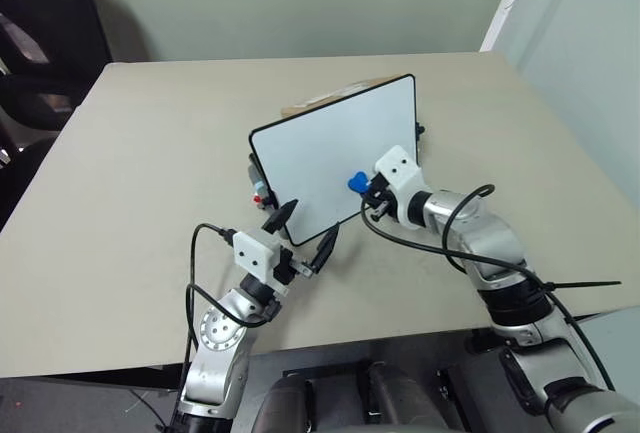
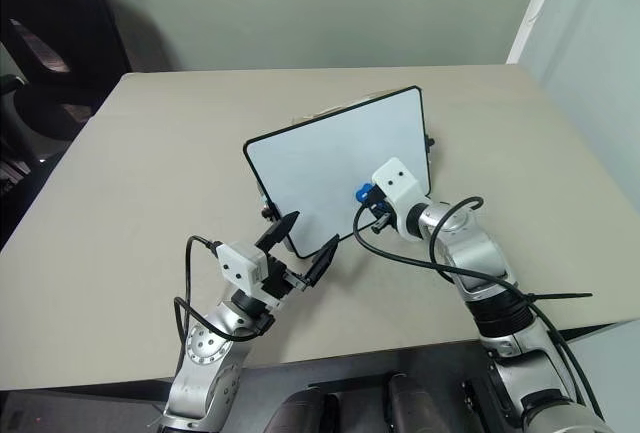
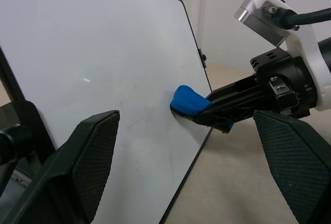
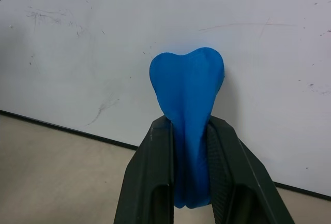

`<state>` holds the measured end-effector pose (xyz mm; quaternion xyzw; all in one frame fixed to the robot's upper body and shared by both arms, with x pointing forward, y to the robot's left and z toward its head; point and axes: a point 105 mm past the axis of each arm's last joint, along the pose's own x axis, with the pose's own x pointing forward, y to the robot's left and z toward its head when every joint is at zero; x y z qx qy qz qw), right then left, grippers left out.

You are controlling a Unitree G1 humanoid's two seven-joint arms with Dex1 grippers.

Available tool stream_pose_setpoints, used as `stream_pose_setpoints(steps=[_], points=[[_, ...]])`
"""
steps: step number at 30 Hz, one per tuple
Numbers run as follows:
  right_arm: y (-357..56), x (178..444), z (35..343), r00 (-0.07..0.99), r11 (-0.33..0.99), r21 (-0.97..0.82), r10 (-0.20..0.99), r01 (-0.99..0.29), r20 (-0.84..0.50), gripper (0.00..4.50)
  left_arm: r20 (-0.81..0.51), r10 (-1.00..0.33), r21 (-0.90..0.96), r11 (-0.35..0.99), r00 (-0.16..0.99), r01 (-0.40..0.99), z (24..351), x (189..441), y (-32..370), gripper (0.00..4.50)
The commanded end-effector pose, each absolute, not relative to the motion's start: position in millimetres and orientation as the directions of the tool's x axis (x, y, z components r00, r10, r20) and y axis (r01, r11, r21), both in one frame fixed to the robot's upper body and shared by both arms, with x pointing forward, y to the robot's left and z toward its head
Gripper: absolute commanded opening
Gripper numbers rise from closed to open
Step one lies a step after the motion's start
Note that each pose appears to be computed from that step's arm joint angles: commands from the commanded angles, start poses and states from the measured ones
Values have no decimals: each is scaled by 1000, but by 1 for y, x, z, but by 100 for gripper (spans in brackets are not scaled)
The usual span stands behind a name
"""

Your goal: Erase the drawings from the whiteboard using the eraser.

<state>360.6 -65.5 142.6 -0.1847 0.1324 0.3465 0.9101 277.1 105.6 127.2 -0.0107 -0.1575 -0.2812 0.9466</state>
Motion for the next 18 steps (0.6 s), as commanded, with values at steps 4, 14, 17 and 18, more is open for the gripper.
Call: stream_pose_setpoints(steps=[4, 14, 17, 18], points=[[-104, 363, 168, 814, 777, -262, 498, -572, -300, 56, 341, -553, 93, 825, 761, 558, 139, 275, 100, 450], [-193, 341, 163, 889, 882, -273, 272, -384, -369, 56, 332, -567, 91, 814, 753, 573, 134, 278, 92, 450], [-207, 337, 146, 872, 897, -255, 226, -360, -435, 56, 330, -571, 91, 812, 752, 576, 133, 279, 90, 450], [-209, 337, 139, 863, 900, -252, 212, -355, -458, 56, 329, -572, 91, 811, 751, 578, 133, 280, 89, 450]])
